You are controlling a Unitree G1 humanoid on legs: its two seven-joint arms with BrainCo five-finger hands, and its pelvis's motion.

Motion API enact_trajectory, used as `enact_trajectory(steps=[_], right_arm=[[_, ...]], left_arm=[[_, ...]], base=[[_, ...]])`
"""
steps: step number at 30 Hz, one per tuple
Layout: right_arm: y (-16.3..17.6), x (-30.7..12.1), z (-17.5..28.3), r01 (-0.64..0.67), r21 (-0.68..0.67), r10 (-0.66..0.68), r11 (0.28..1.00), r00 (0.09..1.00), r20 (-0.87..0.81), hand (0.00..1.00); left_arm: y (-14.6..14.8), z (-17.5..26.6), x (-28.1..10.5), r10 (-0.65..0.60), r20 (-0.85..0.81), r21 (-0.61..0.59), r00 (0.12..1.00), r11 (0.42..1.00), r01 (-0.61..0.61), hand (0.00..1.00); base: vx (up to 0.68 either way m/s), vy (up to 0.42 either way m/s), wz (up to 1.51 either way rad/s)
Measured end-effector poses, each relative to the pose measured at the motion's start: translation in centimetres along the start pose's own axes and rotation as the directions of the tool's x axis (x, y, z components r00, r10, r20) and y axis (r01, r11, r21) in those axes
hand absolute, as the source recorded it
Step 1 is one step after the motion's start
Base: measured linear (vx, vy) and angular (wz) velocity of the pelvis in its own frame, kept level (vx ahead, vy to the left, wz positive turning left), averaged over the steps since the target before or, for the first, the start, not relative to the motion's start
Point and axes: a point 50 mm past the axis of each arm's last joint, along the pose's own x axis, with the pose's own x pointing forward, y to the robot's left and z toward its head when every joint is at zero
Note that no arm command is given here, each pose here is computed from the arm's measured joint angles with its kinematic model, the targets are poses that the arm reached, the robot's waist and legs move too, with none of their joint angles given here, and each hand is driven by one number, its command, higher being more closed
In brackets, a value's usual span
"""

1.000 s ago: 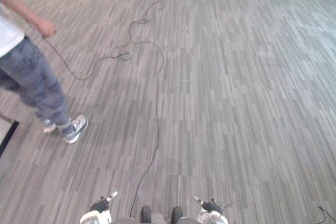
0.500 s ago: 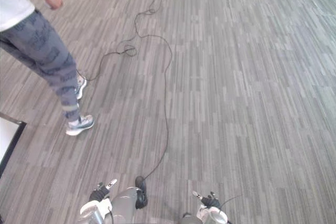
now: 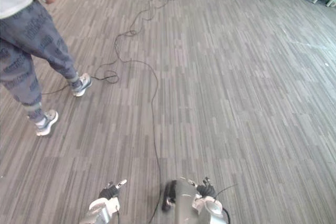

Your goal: Pick up cushions and gather them together orderly.

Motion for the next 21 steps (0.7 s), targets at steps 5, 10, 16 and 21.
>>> enact_trajectory(steps=[5, 10, 16, 21], right_arm=[[-0.6, 0.6, 1.5, 0.013, 0.003, -0.013, 1.000, 0.999, 0.031, 0.00], [1.0, 0.1, -0.9, -0.042, -0.025, 0.041, 0.999, 0.998, -0.051, 0.00], [1.2, -0.3, -1.7, -0.039, -0.003, 0.039, 0.999, 0.996, -0.075, 0.00], [0.9, -0.8, -3.1, -0.047, -0.015, 0.045, 0.999, 0.992, -0.114, 0.00]], left_arm=[[-1.3, 1.2, 0.3, -0.033, 0.029, 0.012, 0.999, 0.999, 0.032, 0.00], [-1.1, 2.0, 0.0, -0.044, 0.080, 0.027, 0.996, 0.999, 0.042, 0.00], [-1.3, 2.6, -0.3, -0.064, 0.134, 0.020, 0.989, 0.998, 0.062, 0.00], [-1.1, 2.7, -0.5, -0.070, 0.149, 0.065, 0.986, 0.996, 0.061, 0.00]], base=[[0.69, -0.184, 0.20], [0.59, -0.078, -0.04], [0.66, 0.143, -0.75], [0.75, 0.422, -0.67]])
